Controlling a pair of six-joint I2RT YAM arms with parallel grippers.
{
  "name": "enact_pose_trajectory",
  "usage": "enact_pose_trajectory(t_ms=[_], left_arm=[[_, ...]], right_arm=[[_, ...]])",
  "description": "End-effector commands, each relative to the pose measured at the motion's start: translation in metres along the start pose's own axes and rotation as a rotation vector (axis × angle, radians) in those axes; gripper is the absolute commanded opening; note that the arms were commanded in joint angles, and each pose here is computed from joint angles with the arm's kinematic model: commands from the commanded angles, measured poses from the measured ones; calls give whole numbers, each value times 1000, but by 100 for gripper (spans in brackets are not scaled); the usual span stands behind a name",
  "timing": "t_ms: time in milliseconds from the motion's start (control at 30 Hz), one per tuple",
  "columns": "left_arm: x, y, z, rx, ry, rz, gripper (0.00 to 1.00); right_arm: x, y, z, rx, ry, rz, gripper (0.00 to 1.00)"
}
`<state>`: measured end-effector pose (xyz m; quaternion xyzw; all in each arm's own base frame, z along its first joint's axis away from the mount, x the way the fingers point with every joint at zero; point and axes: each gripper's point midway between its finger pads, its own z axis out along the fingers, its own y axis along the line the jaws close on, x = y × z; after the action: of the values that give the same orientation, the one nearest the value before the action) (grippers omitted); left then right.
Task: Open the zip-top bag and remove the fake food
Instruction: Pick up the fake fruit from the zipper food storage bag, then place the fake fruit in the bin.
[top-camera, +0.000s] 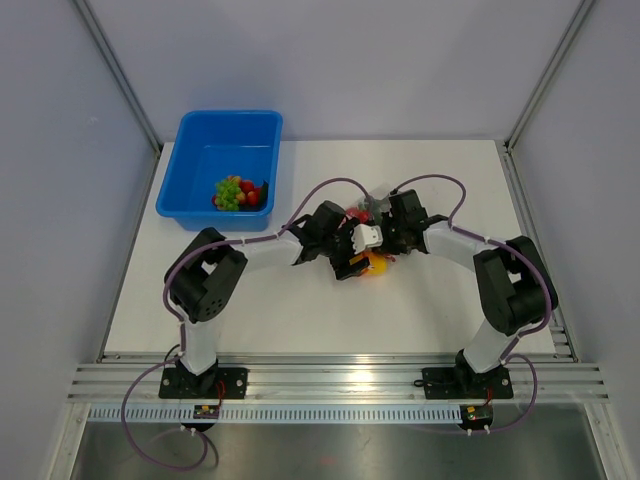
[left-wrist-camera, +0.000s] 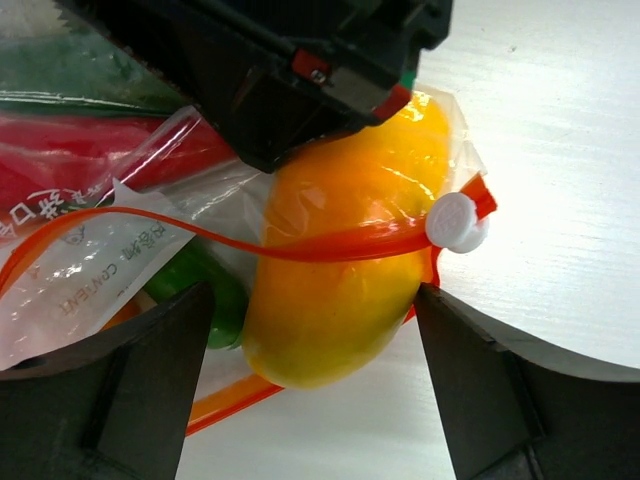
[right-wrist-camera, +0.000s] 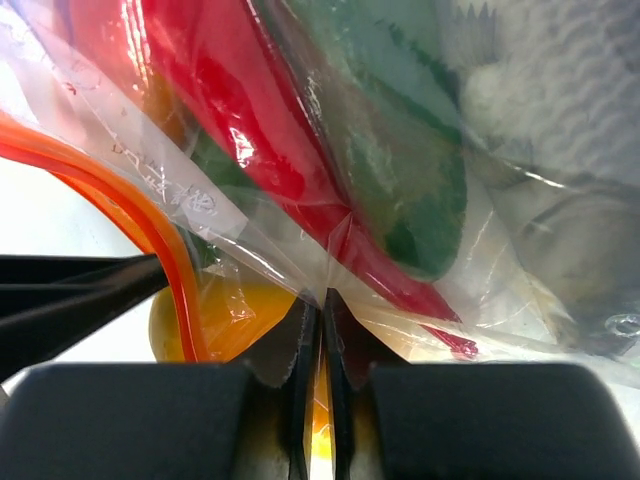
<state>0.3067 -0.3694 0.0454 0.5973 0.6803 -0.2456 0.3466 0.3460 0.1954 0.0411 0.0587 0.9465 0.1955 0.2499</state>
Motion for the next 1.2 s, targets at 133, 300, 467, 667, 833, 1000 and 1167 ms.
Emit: enact_pose_trajectory(t_ms=[133,300,467,667,833,1000,1167], left_arm=[[-3,-13,12,92,7,27,60],[-2,-13,9,86,17,30,42],[-7,-2,3,17,17,31,34],[-11,22,-11,-135,37,18,32],[-22,36,-31,-237,26,12,31],[-33,43,-50,-308,12,2,31],[-39,46,-62,-331,-7,-32,31]], right_arm=[[6,5,2,2,31,-27,9],[-1,-1,0,41,-5,-24,6],[-13,-15,0,113,-65,-5,2],[-26,-33,-9,161,-137,41,0],[-41,-46,-24,164,-216,95,0],[-43,-52,-30,183,-250,109,0],[-44,-55,-27,196,-242,112,0]])
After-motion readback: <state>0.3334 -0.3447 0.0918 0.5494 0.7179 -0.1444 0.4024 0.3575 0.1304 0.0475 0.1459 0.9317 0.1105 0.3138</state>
